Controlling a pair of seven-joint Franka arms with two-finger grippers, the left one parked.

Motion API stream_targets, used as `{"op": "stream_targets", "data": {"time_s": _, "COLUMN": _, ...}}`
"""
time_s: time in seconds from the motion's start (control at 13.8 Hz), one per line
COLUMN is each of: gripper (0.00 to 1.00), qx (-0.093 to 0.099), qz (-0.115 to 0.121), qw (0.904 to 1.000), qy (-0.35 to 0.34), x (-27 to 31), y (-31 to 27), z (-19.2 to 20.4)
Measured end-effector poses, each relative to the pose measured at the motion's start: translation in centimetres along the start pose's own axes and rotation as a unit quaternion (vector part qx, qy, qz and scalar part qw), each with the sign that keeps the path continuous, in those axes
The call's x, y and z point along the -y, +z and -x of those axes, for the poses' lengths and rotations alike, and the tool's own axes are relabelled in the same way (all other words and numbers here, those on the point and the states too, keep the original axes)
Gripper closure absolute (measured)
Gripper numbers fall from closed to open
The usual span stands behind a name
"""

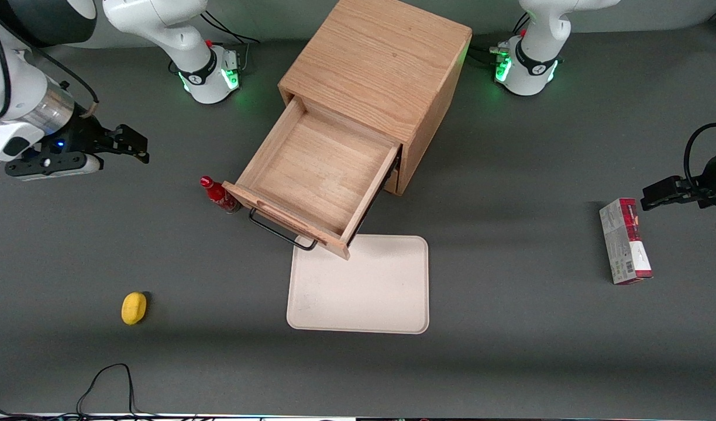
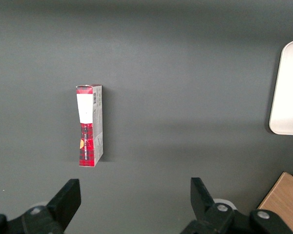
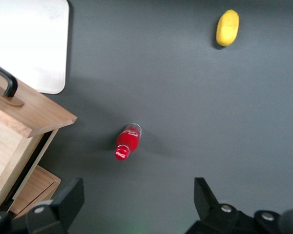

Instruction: Open upper drawer

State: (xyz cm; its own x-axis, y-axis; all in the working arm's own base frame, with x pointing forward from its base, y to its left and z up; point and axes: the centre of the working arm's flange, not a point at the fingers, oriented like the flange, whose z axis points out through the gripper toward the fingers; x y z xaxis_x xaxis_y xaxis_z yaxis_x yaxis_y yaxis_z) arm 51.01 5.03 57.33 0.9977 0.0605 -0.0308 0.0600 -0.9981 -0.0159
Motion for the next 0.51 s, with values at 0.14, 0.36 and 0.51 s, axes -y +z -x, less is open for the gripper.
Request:
{"op": "stream_targets", "data": {"time_s": 0.14, "gripper": 0.0, "qx": 0.0, "qz": -0.001, "qw": 0.9999, "qy": 0.015, "x": -1.4, "y": 0.0, "z": -0.1}}
{"op": "stream_targets", "data": {"time_s": 0.36, "gripper": 0.0, "qx": -0.009, "qz": -0.012, "qw": 0.9995, "qy": 0.027, "x": -2.0, "y": -0.9, "z": -0.2}}
{"op": "stream_targets", "data": {"time_s": 0.51, "gripper": 0.0, "qx": -0.014, "qz": -0.01, "qw": 0.9997, "qy": 0.016, "x": -1.2, "y": -1.4, "z": -0.3}}
